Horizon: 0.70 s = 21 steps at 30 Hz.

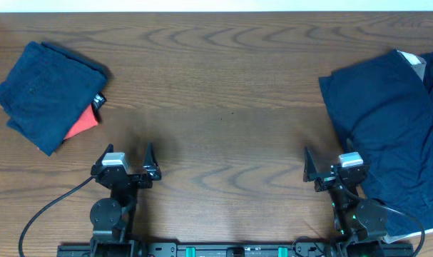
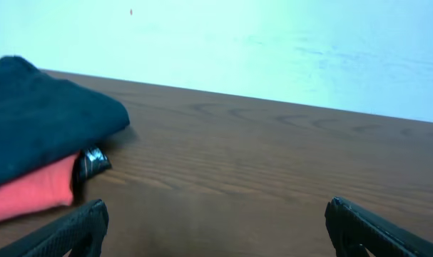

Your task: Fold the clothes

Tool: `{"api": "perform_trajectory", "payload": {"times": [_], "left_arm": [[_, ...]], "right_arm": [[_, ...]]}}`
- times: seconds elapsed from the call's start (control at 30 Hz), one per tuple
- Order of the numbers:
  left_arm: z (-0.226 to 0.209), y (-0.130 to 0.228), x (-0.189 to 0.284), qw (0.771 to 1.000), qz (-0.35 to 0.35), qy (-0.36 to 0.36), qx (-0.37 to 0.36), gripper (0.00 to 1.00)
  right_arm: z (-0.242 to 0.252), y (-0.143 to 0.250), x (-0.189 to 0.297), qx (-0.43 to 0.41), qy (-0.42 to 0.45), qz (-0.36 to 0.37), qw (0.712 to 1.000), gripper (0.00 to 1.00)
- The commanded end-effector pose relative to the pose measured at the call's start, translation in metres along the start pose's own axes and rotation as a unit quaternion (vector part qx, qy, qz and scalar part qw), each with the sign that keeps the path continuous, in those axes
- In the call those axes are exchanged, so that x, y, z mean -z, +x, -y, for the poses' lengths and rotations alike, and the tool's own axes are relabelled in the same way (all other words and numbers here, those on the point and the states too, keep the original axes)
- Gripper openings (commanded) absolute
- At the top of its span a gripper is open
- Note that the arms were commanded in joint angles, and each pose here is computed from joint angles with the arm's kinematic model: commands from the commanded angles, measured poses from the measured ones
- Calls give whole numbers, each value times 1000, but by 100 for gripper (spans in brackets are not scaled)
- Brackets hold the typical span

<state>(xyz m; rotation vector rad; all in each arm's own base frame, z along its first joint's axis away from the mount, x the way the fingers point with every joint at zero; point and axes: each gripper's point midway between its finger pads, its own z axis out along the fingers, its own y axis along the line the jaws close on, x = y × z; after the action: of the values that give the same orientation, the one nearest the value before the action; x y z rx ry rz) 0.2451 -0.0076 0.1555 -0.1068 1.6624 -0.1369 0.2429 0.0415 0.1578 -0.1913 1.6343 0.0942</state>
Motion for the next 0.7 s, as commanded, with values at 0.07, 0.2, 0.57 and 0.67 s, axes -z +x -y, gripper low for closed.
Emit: {"api": "perform_trajectory", "payload": {"times": [0.07, 0.2, 0.57, 0.67], "left_arm": [[-9, 13, -1, 999, -20, -16, -33, 98], [-10, 17, 0, 999, -26, -17, -26, 98], [-10, 17, 0, 999, -27, -17, -26, 98], [-10, 17, 0, 999, -27, -17, -26, 98]], "right_arm": [[-2, 1, 0, 6, -3, 1, 1000, 99], [-2, 1, 0, 6, -3, 1, 1000, 99], [-2, 1, 0, 6, -3, 1, 1000, 99], [-2, 1, 0, 6, -3, 1, 1000, 99]]}}
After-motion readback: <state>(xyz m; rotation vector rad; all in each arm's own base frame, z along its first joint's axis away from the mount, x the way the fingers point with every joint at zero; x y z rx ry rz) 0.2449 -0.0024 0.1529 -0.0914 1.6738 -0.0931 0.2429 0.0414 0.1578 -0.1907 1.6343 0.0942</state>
